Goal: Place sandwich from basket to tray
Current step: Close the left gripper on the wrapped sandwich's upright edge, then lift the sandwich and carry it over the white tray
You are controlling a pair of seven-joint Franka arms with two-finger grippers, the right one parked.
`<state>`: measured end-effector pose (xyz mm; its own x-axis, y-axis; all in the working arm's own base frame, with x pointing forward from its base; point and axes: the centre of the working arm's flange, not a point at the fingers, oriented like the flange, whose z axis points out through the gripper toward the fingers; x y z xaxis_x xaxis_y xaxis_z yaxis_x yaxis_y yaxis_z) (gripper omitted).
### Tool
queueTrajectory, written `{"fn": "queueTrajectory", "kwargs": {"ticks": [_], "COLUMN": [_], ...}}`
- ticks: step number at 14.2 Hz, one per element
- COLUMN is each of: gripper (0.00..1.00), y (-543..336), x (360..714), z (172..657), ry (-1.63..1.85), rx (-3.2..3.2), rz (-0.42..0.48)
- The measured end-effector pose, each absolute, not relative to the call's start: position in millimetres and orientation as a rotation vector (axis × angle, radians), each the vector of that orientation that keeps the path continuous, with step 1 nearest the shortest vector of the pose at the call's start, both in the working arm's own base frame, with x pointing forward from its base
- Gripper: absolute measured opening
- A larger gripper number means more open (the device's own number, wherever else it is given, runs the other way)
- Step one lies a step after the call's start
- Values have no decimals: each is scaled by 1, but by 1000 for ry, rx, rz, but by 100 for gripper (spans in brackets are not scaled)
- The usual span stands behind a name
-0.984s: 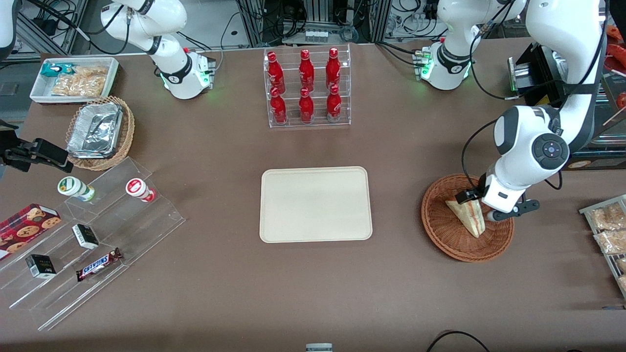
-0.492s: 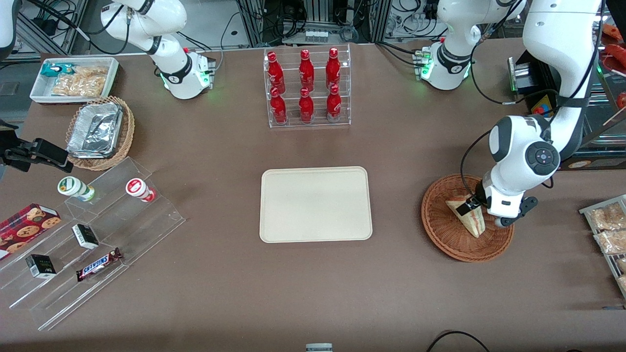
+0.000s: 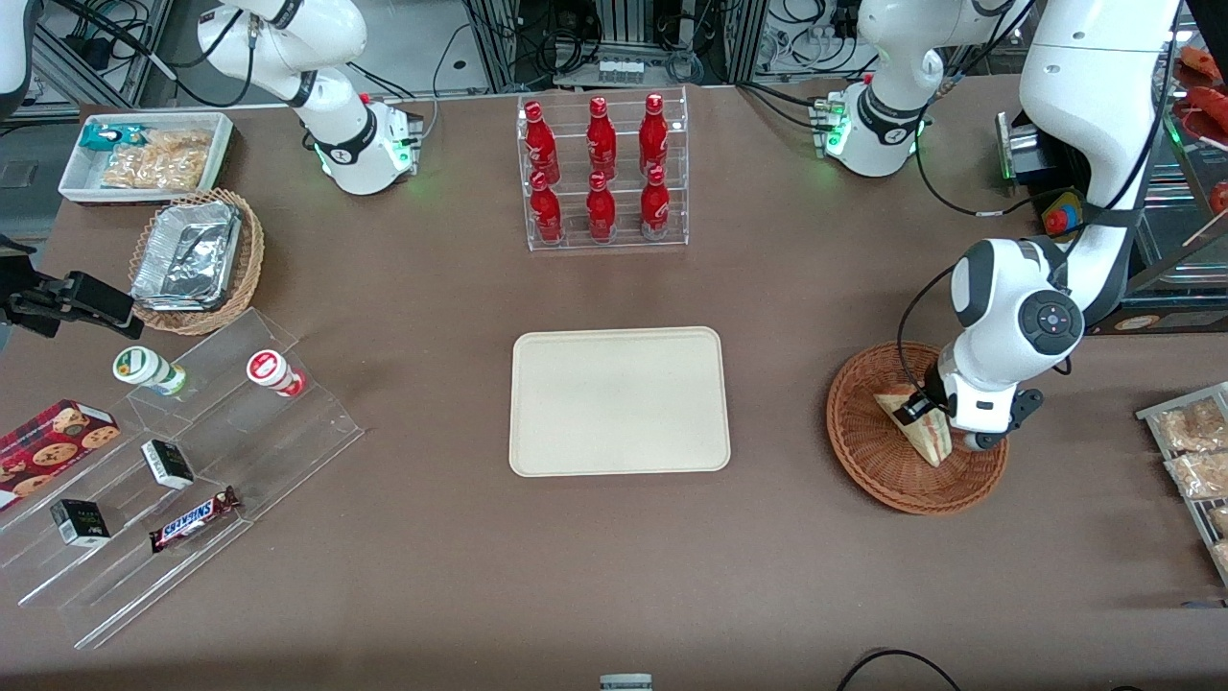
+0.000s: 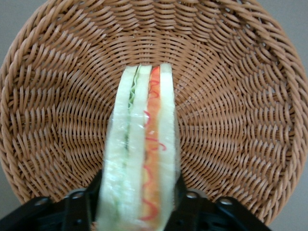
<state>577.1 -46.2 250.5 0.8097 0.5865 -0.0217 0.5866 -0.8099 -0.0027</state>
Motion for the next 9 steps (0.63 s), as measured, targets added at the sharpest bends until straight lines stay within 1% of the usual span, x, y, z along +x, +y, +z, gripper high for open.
{"fn": "queueTrajectory", "kwargs": {"ticks": [1, 3, 5, 7, 9], "gripper": [43, 28, 24, 16, 15], "y": [-46, -48, -56, -78, -122], "x": [579, 586, 598, 610, 618], "z": [253, 267, 295, 328, 356], "ry": [938, 818, 651, 438, 285], "rx": [2994, 3035, 3081, 3119, 3137], "rz": [-30, -51, -85, -122, -137]}}
